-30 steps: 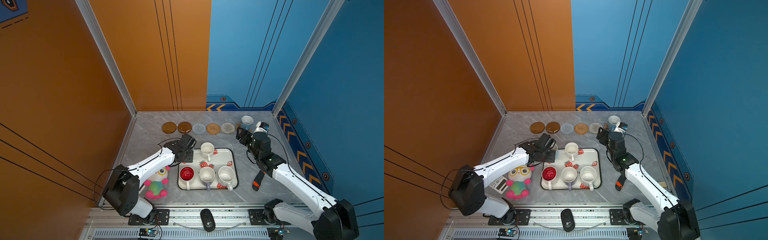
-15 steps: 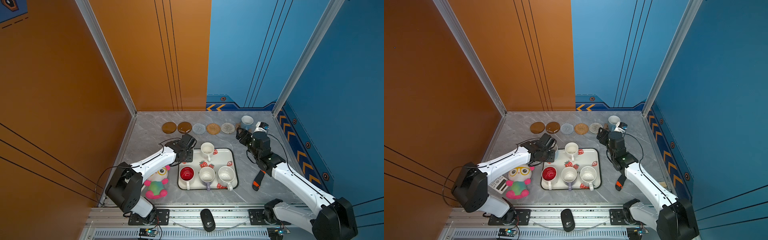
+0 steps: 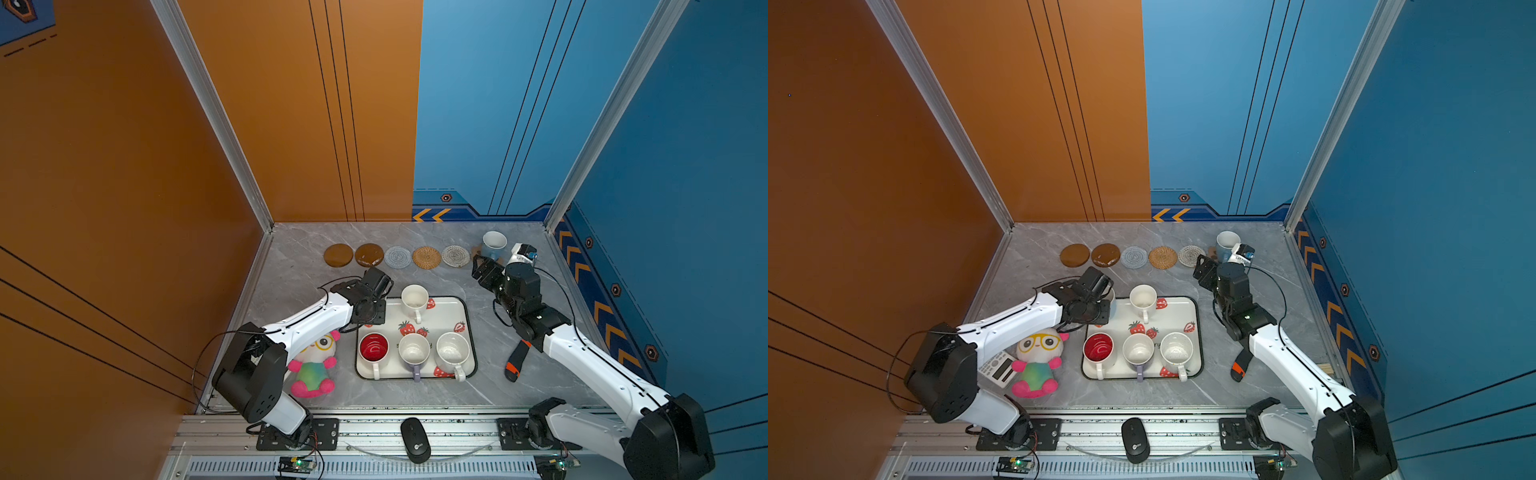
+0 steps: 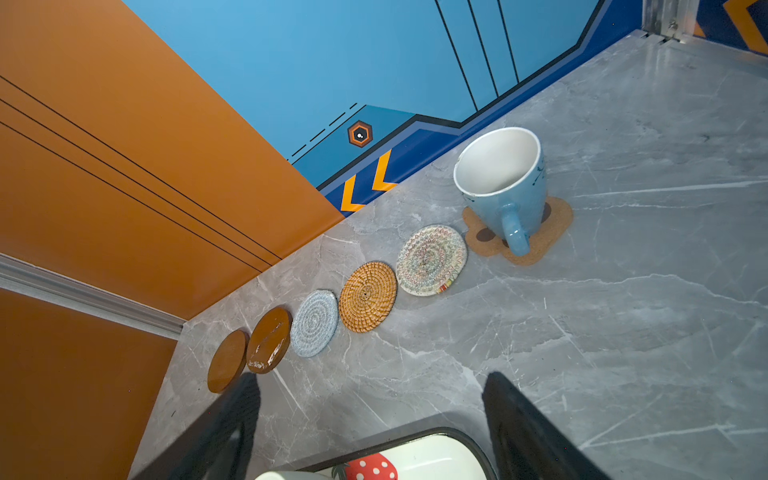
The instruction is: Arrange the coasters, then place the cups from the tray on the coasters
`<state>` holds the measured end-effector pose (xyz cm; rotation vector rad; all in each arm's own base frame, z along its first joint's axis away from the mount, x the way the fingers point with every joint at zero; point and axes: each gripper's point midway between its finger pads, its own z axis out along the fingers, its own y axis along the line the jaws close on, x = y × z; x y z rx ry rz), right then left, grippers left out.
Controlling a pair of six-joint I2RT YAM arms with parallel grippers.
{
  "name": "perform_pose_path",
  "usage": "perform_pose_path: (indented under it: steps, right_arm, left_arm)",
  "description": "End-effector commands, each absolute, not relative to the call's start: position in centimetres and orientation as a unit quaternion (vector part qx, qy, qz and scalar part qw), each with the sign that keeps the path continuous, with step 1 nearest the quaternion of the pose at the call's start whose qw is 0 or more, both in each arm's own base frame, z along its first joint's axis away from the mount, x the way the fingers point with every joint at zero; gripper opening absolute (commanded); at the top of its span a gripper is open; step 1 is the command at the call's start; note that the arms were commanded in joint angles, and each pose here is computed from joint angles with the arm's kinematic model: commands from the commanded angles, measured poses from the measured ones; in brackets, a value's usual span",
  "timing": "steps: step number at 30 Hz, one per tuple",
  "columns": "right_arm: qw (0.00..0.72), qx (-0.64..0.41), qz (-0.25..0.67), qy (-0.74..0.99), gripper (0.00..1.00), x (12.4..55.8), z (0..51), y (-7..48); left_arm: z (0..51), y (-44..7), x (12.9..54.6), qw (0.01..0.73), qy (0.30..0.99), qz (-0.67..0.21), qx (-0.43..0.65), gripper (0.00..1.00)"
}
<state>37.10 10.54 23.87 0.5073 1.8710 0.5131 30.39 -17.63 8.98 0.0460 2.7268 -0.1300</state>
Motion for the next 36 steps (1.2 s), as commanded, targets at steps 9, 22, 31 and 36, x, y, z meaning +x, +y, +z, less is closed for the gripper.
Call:
perform_pose_path:
  steps: [9,22,31,36]
  right_arm:
    - [0.536,0.22,0.223,0.784,0.83,37.3,23.5,10.5]
    - [0.536,0.221,0.222,0.784,0.83,37.3,23.5,10.4]
    - [0.535,0.222,0.222,0.784,0.83,37.3,23.4,10.3]
    - [0.535,0.222,0.221,0.785,0.83,37.3,23.3,10.3]
  left_arm:
    - [7.8,-17.1,30.4,0.192,0.981,-0.036,0.012,0.32]
    - [7.8,-17.1,30.4,0.191,0.981,-0.037,0.011,0.17]
    - [8.4,-17.2,30.5,0.202,0.979,-0.039,0.012,0.0]
    - [9.4,-17.2,30.5,0.219,0.975,-0.038,0.015,0.0]
